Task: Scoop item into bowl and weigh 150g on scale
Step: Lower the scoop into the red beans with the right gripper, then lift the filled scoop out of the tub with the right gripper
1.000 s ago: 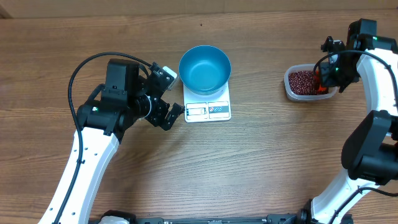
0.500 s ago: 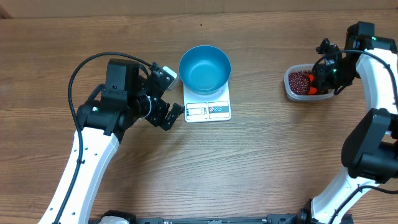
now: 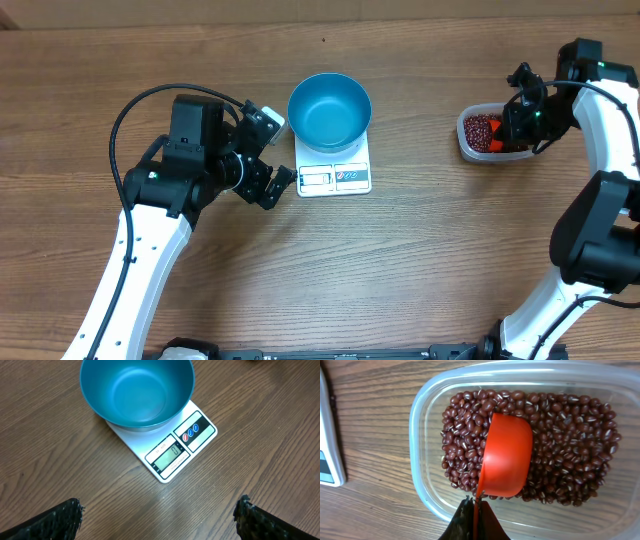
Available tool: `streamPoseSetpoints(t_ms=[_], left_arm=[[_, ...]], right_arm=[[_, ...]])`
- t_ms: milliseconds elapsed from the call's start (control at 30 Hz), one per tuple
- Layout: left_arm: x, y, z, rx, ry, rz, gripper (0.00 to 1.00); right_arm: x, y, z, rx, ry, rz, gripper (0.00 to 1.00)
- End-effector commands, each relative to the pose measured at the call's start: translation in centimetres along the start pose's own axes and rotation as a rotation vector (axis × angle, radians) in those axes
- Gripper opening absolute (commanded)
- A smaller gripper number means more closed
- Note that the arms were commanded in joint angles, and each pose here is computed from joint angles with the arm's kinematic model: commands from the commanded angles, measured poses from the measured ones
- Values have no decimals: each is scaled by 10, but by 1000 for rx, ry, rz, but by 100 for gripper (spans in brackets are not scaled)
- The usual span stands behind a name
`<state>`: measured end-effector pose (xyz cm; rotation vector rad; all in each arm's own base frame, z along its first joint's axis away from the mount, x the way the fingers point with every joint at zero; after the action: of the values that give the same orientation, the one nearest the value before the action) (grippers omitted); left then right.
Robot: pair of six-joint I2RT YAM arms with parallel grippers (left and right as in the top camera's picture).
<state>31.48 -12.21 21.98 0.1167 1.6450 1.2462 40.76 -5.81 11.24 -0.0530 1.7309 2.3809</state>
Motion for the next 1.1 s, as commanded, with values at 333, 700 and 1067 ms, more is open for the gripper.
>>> streamPoseSetpoints(t_ms=[333,700,1067], left_arm=[[-3,3,1,-9,-27,-8,99],[-3,3,1,-9,-27,-8,99],[-3,3,1,-9,-27,-9,99]], right_arm=[[-2,2,1,-275,-178,-27,4],[4,1,-13,-417,-273,-35,4],[6,19,-26,-593,-351,-93,4]])
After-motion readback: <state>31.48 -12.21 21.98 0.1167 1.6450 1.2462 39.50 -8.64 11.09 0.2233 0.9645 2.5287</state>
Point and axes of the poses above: each gripper's point midway between its finger pads, its own y axis back along the fingers, its own z axis along the line the jaws close on, x = y × z, the point moved 2 cm from there along y, back along the fingers, and after that the axes turned 11 degrees about -y, right-handed, at the moved point
